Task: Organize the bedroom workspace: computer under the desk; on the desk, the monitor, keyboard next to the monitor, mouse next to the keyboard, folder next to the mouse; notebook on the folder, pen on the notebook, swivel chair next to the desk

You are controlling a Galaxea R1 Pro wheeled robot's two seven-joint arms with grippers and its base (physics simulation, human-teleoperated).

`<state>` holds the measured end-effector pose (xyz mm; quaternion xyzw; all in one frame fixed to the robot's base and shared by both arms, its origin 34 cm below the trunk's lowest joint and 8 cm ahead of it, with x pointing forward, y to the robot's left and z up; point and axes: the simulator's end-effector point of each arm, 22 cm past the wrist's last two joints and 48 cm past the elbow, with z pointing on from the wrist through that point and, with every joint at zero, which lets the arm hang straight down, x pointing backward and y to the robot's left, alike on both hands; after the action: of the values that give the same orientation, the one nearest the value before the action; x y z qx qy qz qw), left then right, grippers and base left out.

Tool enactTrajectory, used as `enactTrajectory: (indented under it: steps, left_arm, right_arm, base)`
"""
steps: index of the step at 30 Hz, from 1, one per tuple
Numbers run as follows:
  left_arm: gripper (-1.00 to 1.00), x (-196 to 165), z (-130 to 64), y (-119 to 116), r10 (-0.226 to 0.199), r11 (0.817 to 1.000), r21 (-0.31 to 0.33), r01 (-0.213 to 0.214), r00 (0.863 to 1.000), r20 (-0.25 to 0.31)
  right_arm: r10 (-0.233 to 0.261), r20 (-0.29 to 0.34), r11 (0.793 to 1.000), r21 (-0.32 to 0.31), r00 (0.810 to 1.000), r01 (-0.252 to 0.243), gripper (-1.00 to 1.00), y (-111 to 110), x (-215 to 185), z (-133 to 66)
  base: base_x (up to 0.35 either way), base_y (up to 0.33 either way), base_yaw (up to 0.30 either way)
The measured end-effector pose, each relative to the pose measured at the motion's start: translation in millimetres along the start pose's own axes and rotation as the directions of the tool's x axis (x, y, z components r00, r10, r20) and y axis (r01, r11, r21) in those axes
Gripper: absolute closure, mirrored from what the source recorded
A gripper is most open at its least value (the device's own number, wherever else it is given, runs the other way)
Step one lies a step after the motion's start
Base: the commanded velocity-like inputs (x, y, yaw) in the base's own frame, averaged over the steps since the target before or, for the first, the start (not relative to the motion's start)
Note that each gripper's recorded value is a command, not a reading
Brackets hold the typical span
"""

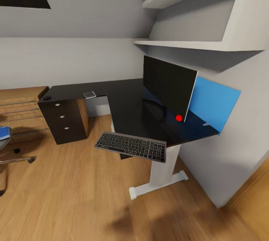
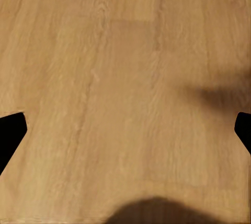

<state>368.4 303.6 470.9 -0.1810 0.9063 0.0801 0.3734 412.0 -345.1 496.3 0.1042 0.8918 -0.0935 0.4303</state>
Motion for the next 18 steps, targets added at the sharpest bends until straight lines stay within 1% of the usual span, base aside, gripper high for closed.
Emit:
enactTrajectory:
  steps: [5,10,14,15,18]
  left_arm:
    - [-1.0,0,0.1,4,-0.021,1.0,-0.017,0.021,1.0,0.0]
    - [-1.0,2,-0.7,2,-0.029,0.999,-0.016,0.029,1.0,-0.003]
    - [-1.0,3,-0.8,1,-0.03,0.999,-0.013,0.03,1.0,-0.004]
    - [-1.0,3,-0.7,2,-0.029,1.0,-0.012,0.029,1.0,-0.004]
    - [-1.0,3,-0.7,2,-0.028,1.0,-0.013,0.027,1.0,-0.006]
  right_arm:
    - [0.001,-0.004,1.0,-0.001,1.0,-0.001,-1.0,1,2,-0.3]
    - [-0.013,-0.006,1.0,-0.017,1.0,0.013,-1.0,7,3,-1.3]
    - [-0.052,-0.004,0.997,-0.05,0.999,0.051,-1.0,15,4,-2.0]
    - [-0.072,-0.002,0.995,-0.068,0.997,0.071,-1.0,19,4,-2.4]
    - [-0.087,-0.003,0.993,-0.083,0.996,0.087,-1.0,24,6,-3.3]
  base:
    - [-0.222,-0.211,0.274]
    - [-0.082,-0.07,0.269]
    - [-0.015,-0.013,0.262]
    - [-0.003,-0.003,0.259]
    - [-0.043,-0.001,0.259]
